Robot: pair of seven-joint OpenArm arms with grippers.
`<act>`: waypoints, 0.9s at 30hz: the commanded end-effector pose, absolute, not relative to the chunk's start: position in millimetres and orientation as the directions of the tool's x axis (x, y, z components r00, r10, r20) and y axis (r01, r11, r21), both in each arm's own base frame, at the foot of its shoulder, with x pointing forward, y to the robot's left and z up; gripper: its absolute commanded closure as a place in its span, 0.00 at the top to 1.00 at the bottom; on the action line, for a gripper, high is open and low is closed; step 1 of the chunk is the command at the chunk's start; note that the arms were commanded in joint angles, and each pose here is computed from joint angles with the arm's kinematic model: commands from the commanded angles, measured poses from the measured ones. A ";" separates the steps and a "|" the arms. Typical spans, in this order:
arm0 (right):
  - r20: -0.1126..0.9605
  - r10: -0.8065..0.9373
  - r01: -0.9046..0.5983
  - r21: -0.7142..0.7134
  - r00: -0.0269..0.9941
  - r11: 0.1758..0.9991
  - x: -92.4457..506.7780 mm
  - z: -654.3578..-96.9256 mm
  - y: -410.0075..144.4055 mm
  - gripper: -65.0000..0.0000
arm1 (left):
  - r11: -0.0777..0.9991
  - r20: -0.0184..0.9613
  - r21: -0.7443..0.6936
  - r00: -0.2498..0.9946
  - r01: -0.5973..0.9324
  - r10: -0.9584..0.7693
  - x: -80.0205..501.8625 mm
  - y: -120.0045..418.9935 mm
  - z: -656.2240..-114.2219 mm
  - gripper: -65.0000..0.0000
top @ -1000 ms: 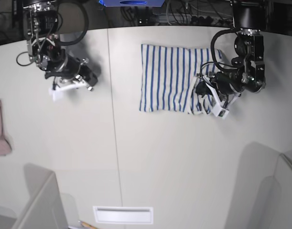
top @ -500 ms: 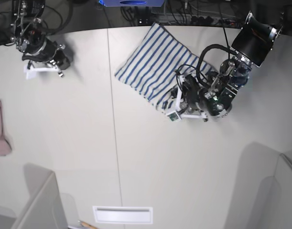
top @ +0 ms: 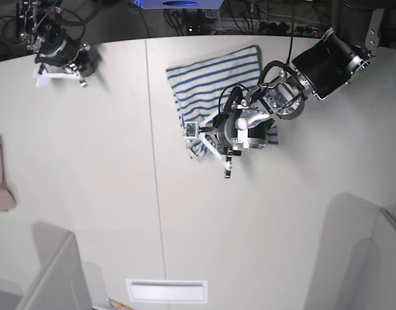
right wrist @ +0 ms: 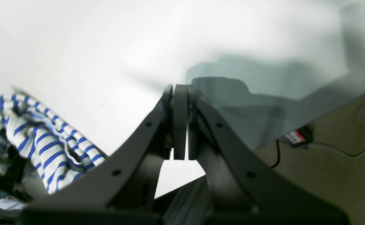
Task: Fold the T-shirt properly
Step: 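Press and smooth the folded shirt with the left gripper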
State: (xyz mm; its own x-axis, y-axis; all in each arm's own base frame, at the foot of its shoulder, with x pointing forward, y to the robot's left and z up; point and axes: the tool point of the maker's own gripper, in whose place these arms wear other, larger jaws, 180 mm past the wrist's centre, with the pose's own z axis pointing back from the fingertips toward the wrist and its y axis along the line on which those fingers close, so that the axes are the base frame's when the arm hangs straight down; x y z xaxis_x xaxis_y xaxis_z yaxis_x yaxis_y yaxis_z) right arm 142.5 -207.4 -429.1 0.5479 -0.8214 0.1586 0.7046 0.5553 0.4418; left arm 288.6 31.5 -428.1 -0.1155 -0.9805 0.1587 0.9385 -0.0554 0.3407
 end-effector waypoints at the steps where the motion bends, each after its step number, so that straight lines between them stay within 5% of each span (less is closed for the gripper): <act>1: 0.216 -0.804 0.688 0.425 0.554 0.588 146.4 -423.9 -217.4 0.00 | -0.076 0.153 0.331 -0.133 0.941 -0.979 285.4 31.4 -432.2 0.00; 17: 0.281 -0.781 0.711 0.322 0.558 0.624 133.5 -438.2 -212.9 0.00 | -0.098 0.194 0.368 -0.180 0.925 -0.964 286.6 -0.9 -425.2 0.00; 27: 0.282 -0.781 0.710 0.327 0.557 0.624 135.1 -437.6 -211.9 0.00 | -0.222 0.162 0.368 -0.298 0.903 -0.941 271.5 -19.3 -428.0 0.00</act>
State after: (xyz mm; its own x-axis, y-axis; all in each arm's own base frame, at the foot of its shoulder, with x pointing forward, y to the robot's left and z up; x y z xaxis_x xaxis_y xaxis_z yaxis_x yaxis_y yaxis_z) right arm 136.5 -209.2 -439.7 0.5573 -0.7824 0.2779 0.7075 0.6227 0.3342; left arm 280.6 -11.6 -427.1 -0.2826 -0.9517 0.1196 0.8904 -0.2139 0.4017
